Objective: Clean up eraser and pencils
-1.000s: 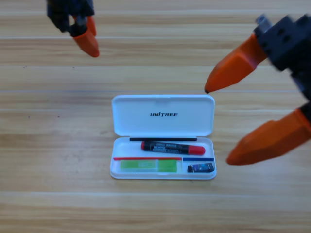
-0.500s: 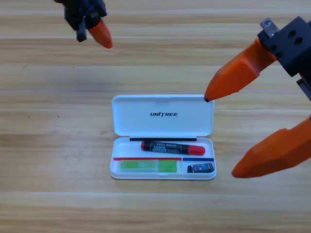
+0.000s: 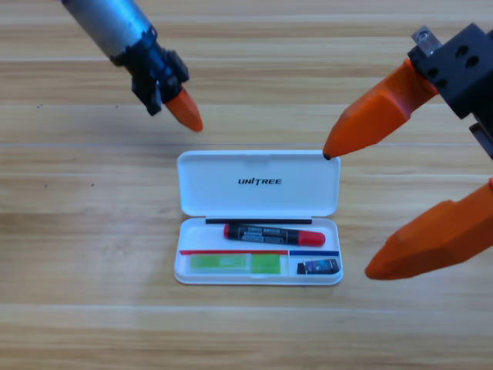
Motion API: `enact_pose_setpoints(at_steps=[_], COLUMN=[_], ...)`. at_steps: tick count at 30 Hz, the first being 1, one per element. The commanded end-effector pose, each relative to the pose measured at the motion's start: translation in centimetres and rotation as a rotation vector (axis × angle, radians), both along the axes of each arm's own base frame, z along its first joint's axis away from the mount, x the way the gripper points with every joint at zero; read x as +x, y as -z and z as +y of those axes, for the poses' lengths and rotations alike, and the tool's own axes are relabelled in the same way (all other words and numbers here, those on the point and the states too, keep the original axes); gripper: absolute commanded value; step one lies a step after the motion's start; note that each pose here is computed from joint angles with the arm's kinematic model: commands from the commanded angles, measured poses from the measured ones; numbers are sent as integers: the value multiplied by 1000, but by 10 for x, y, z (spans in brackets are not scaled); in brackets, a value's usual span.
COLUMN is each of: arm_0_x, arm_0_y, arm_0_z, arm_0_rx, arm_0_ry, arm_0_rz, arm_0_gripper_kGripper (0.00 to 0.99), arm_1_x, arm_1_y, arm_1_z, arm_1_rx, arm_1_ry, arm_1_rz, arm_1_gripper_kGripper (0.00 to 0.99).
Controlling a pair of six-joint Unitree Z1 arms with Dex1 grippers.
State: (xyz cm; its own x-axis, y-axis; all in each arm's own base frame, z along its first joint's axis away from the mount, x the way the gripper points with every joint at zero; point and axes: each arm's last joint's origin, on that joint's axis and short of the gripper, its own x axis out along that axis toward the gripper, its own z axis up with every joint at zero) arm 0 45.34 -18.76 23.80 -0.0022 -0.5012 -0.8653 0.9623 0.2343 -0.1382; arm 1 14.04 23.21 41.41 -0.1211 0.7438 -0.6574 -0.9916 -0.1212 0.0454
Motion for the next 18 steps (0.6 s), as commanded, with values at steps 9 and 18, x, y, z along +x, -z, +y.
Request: enact_pose_setpoints(at_steps=[9, 18], arm_0_x=[9, -3], arm_0_y=[90, 81], arm_0_z=[-1, -10], arm_0_rx=[-23, -47], arm_0_ry=[35, 72], arm_0_rz=[221, 266], arm_0_gripper_kGripper=[0, 0], arm_1_x=[-14, -14], arm_1_y=[3, 5], arm_1_z=[-6, -6], arm_1_rx=[17, 13], arm_1_ry=[-35, -34], arm_1_rz=[7, 9], arm_1_gripper_kGripper=[989, 989])
